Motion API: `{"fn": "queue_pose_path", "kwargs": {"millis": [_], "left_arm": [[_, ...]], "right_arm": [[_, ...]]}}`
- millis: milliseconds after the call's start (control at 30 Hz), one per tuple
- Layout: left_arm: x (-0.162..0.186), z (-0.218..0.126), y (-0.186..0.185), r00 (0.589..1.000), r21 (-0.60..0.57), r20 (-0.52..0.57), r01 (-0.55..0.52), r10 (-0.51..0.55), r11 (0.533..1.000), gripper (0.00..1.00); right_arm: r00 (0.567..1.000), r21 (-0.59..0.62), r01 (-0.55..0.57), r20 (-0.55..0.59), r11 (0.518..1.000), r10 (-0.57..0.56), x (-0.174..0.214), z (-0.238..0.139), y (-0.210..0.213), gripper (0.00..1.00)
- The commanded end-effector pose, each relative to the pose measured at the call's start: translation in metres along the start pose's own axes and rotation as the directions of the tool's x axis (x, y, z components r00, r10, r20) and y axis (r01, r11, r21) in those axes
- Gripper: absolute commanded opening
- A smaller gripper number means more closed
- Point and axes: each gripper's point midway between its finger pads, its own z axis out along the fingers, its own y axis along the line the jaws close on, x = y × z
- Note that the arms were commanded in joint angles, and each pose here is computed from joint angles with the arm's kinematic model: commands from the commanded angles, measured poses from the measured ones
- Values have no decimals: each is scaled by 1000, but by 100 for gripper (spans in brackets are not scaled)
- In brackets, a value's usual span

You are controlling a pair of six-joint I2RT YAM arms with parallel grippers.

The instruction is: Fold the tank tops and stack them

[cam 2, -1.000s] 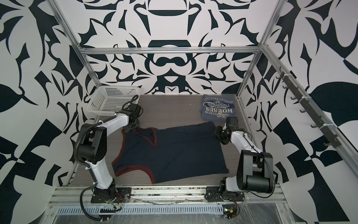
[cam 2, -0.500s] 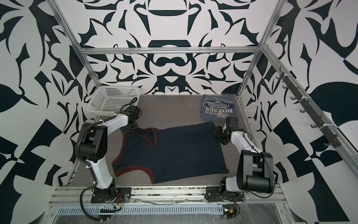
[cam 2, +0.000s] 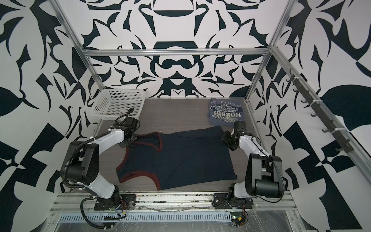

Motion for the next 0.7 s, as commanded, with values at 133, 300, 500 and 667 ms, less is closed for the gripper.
{"fn": "queue_pose_path", "kwargs": {"millis": [133,300,500,667], "left_arm": [[18,19,22,977,85,-76,204,-198,975,32],[24,22,31,959,83,-136,263,-250,961,47],[16,14,33,946,133,-140,309,-291,942,59],[11,6,36,948,144,-115,310,-296,940,64]], "right_arm": [[999,74,-51,-4,996,52,-9,8,-18,61],[998,72,-63,18,995,62,-11,4,-19,61],[996,11,-30,88,999,29,-20,-20,-1,60],[992,-66,96,92,993,-89,-18,-29,40,59]]}}
